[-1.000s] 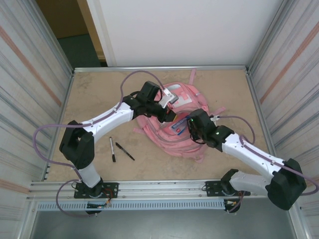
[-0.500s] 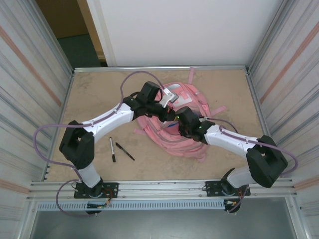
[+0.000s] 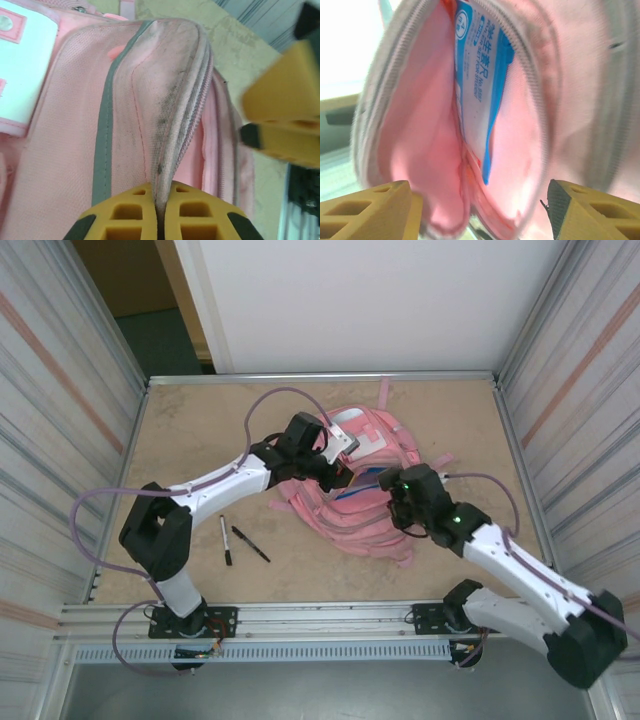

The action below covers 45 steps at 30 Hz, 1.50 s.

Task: Pack the student bag

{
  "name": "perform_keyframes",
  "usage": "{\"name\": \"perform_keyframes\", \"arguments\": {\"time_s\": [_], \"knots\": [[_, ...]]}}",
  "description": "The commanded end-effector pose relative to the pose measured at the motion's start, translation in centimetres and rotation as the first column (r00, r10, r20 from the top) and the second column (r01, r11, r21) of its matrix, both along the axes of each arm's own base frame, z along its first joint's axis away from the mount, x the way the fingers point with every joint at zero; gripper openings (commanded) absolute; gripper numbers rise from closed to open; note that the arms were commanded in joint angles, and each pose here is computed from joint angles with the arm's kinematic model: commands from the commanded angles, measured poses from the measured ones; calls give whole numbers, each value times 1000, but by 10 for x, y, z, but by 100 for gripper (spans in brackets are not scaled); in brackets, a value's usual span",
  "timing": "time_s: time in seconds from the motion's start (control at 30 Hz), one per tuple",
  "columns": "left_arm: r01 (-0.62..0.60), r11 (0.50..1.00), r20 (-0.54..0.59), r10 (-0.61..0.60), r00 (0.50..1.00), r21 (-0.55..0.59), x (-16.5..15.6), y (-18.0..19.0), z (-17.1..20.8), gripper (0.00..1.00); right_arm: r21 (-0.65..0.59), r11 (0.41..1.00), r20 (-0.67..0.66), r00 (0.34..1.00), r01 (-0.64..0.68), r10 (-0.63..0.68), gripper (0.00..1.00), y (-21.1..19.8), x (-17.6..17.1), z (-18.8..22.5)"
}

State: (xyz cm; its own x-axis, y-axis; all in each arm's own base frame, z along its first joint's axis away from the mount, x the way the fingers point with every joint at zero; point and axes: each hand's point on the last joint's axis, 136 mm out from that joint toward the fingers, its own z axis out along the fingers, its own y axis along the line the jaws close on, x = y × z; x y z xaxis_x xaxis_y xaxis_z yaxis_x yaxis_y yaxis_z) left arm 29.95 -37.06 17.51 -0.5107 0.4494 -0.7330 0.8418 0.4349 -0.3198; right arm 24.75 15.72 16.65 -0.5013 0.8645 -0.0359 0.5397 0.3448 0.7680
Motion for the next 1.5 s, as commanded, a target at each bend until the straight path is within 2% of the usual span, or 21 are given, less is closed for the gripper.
{"name": "perform_keyframes", "arguments": {"time_s": [0.0, 0.07, 0.13, 0.27, 0.33, 0.4, 0.53, 0.6, 0.63, 0.8, 0.93, 0.97, 1.0, 1.1, 1.23, 1.33, 1.47], "knots": [[-68, 997, 148, 61, 987, 45, 27, 12, 3, 13, -131, 976, -55, 985, -171, 166, 72, -18, -36, -21], [-98, 993, 115, 90, 989, 60, 29, 14, -3, 21, -196, 950, -8, 970, -241, 244, 71, -26, -43, -11], [-125, 990, 72, 120, 990, 58, 26, 17, -8, 34, -267, 904, 40, 933, -335, 358, 69, -26, -47, 2], [-218, 974, -25, 220, 975, 61, 11, 34, -7, 42, -343, 780, 131, 795, -524, 592, 66, -3, -52, 38], [-334, 939, -45, 338, 940, 79, 8, 54, -4, 45, -377, 717, 114, 738, -587, 665, 66, 4, -54, 46], [-475, 873, -40, 481, 876, 112, 2, 86, 0, 51, -415, 657, 62, 701, -629, 710, 66, 7, -53, 49], [-587, 803, -34, 592, 805, 102, -16, 131, 10, 56, -470, 558, 21, 623, -684, 782, 66, 25, -50, 48], [-710, 692, -27, 718, 695, 131, -20, 171, 2, 69, -477, 495, 12, 558, -726, 830, 67, 43, -51, 47], [-772, 614, -18, 784, 620, 161, -23, 197, -6, 70, -475, 450, -14, 518, -756, 855, 67, 54, -52, 42], [-875, 375, -84, 926, 368, 306, -55, 282, -39, 68, -522, 287, -113, 398, -803, 910, 69, 96, -55, 27], [-897, 134, -119, 989, 92, 421, -88, 332, -72, 64, -540, 228, -159, 364, -810, 918, 70, 118, -49, 15], [-889, 94, -105, 993, 52, 449, -95, 339, -80, 63, -536, 222, -155, 354, -815, 922, 70, 123, -47, 12], [-883, 80, -100, 994, 37, 463, -98, 342, -85, 63, -531, 215, -157, 344, -820, 926, 70, 127, -46, 10], [-859, 100, -120, 992, 46, 501, -102, 337, -103, 60, -521, 195, -173, 327, -831, 929, 69, 137, -42, 6], [-827, 117, -124, 991, 58, 549, -100, 333, -126, 48, -497, 191, -160, 305, -846, 939, 68, 149, -41, 1], [-825, 128, -134, 989, 65, 550, -85, 327, -146, 40, -491, 187, -159, 298, -851, 941, 68, 156, -40, -1], [-777, 187, -164, 980, 109, 601, -66, 312, -166, 36, -464, 188, -123, 273, -866, 954, 68, 169, -44, 1]]}}
